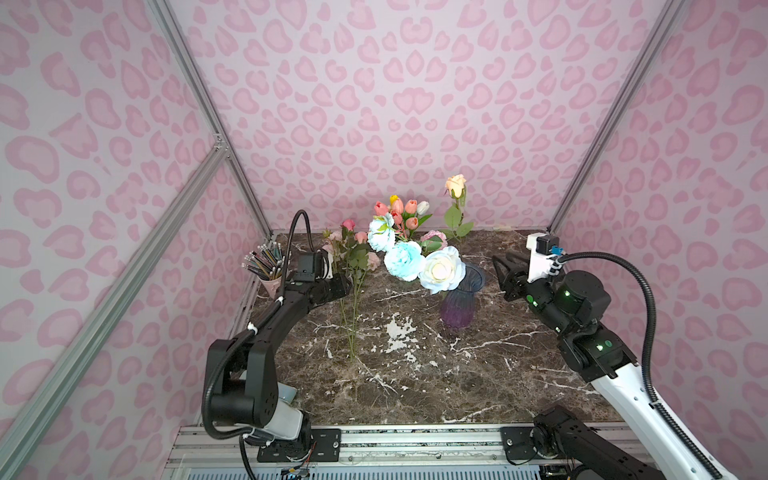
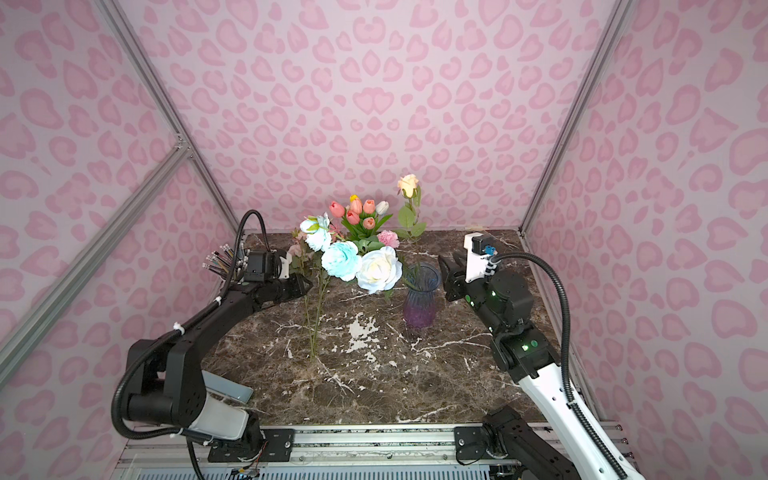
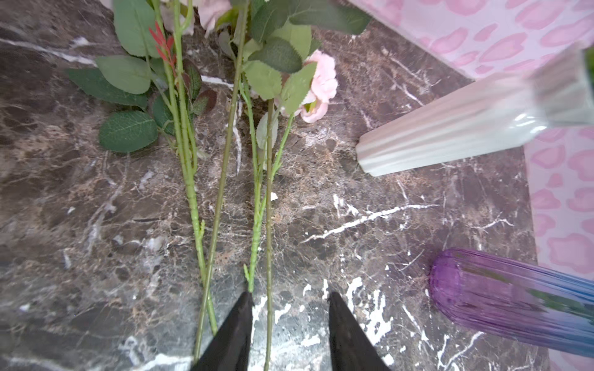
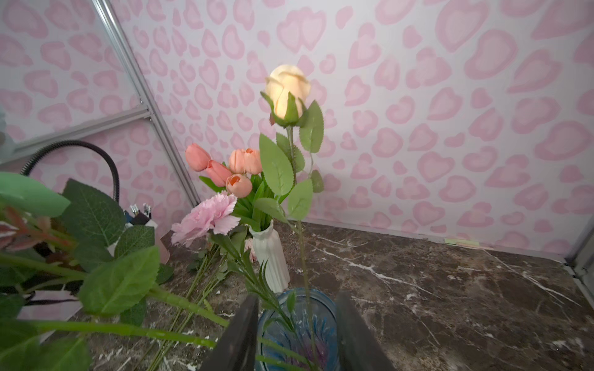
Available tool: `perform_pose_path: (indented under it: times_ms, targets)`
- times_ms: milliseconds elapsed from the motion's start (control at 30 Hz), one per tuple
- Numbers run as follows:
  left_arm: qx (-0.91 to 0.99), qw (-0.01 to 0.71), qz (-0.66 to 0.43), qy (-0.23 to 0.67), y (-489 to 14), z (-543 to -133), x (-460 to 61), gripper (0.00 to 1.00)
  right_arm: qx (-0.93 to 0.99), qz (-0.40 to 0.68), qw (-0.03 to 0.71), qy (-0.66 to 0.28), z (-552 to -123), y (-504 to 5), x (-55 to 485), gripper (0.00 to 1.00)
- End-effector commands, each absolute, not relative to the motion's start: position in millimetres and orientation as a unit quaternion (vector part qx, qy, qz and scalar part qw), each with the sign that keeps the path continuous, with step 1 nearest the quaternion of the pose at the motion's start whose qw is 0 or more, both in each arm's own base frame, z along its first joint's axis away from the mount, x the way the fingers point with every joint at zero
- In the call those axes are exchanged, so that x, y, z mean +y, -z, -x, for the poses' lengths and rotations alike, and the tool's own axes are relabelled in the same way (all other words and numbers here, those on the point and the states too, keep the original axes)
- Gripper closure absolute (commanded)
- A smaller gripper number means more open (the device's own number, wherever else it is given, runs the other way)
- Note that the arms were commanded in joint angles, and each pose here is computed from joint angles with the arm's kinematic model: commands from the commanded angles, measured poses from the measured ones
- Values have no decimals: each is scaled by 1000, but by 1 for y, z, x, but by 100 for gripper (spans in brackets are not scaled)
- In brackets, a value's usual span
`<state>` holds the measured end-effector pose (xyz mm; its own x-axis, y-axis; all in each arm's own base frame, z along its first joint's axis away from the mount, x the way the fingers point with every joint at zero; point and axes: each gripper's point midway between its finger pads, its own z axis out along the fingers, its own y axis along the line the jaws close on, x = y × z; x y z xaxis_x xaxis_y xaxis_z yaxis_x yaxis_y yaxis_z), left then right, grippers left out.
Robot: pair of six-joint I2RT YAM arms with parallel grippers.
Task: Pick out pink flowers from the vase
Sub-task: Place the flower at the center of the board, then pick up the flower from the vase.
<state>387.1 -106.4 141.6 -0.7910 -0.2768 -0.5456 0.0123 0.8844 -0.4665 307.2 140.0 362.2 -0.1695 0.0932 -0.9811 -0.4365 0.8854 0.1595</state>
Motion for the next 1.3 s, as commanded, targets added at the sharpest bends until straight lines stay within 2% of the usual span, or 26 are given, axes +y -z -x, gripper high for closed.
perform_pose_path:
  times_ms: [0, 133, 400, 500, 600, 1267]
  targets:
    - [900, 364, 18, 240, -168, -370, -138, 58, 723, 217, 620, -216, -305, -348, 164, 62]
    - [889, 382, -77, 239, -181, -313, -181, 58, 708, 284, 614, -205, -309, -343, 179, 62]
    - [862, 379, -154, 300, -210, -243, -192, 58, 719, 368, 562, -180, -339, -319, 200, 66]
    - [850, 380, -211, 299, -213, -225, -196, 58, 717, 384, 555, -172, -346, -313, 209, 63]
    - [858, 394, -199, 263, -209, -229, -185, 58, 720, 392, 547, -171, -352, -308, 214, 61]
    - [849, 421, -193, 256, -222, -233, -180, 59, 732, 413, 517, -161, -373, -285, 234, 59]
